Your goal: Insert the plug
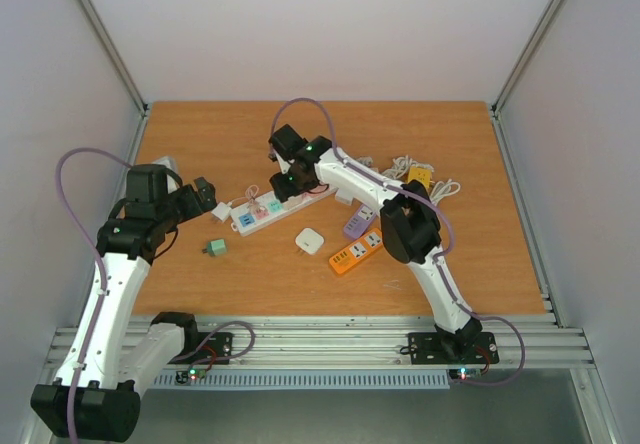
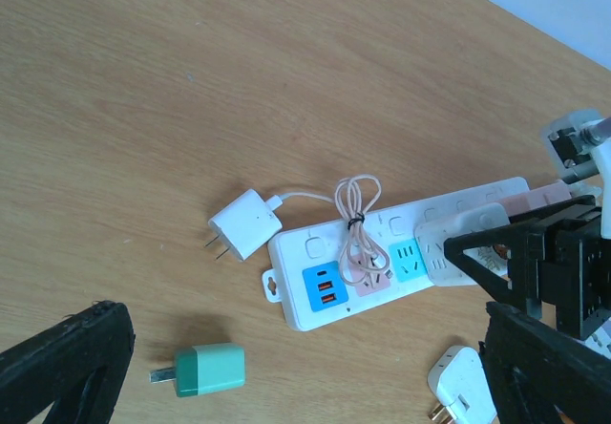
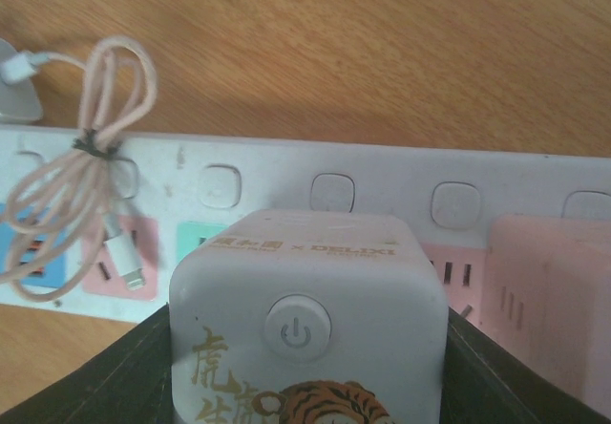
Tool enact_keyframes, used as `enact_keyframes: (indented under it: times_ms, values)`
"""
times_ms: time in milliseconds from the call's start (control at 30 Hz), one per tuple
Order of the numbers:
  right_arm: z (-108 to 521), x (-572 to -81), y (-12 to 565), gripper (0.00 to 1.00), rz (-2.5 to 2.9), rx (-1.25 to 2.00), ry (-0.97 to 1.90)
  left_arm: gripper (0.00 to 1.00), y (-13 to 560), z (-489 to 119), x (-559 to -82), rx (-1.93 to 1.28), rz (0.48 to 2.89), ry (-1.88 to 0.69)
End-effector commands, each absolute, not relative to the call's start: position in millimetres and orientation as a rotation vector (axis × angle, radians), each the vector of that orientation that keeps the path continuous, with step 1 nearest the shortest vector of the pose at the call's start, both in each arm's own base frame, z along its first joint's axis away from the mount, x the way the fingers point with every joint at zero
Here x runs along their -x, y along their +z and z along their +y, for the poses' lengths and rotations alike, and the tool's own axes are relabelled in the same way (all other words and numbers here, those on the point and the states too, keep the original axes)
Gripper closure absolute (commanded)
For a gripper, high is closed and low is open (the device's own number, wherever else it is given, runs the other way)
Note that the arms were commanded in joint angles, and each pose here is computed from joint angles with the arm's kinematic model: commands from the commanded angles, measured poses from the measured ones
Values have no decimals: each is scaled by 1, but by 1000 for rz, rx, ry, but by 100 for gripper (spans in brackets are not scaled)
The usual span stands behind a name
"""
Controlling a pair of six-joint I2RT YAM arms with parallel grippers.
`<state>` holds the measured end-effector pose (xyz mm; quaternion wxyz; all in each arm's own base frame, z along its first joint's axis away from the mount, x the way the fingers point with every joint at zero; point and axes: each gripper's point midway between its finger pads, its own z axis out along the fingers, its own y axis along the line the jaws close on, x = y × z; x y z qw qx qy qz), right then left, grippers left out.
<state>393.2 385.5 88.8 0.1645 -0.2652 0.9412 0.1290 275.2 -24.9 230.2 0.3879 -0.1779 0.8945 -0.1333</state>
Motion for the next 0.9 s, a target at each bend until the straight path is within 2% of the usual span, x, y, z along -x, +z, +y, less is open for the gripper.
enact_keyframes:
  times_ms: [0,233,400,533,767,867]
  values:
    - [346,-383,32,71,2757,806,77,1,232,-23,-279,443,2253,-334]
    - [334,-368,6,71,2817,752,67,1,232,-22,-280,447,2254,-333]
    - [318,-361,-10,68,2899,744,-42,1,231,-22,-280,450,2257,-336]
    - [310,-367,10,65,2879,739,-124,1,231,-22,-280,451,2258,-338]
    - [312,-361,43,63,2876,883,-9,1,231,-20,-279,453,2253,-332]
    - [313,-364,52,57,2864,884,17,1,231,-21,-280,452,2253,-335]
